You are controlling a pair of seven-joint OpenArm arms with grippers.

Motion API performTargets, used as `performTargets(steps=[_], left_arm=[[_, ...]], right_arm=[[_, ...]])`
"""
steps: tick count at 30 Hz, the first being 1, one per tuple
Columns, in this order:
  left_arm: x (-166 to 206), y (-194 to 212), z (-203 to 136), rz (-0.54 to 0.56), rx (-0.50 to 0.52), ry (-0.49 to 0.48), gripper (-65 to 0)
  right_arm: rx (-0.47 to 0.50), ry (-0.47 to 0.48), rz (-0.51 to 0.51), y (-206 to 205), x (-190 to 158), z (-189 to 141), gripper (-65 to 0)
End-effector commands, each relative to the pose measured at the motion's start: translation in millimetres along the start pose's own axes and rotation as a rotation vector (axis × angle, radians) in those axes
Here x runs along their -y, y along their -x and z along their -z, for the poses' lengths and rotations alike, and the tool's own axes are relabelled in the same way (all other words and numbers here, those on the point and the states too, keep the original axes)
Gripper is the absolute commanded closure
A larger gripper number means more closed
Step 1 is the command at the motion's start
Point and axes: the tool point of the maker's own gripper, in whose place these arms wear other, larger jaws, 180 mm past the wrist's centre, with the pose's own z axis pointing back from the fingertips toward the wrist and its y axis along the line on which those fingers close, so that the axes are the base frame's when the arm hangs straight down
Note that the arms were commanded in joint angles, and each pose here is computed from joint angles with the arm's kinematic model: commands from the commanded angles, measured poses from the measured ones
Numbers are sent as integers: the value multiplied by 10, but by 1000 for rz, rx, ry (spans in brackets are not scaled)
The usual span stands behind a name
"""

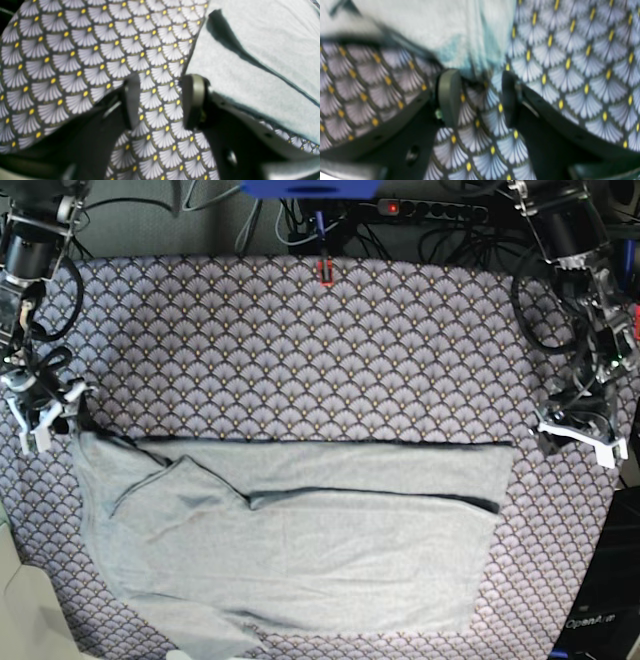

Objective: Fold the T-shirt properly
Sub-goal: 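Move both grippers to the corners of the folded shirt edge, then grasp the folded edge corners with both grippers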

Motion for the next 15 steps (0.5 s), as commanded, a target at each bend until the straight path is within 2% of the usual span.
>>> performTargets(steps=[1,10,15], left_arm=[[9,-199,-5,5,54,8,-272],[-93,-25,124,-36,-1,-11,-272],[-95,-26,126,-37,1,-11,-272]], right_arm=[[54,13,-7,-182,77,-23,-287],[79,5,122,-69,130,176,-287],[117,7,149,-122,152,216,-287]])
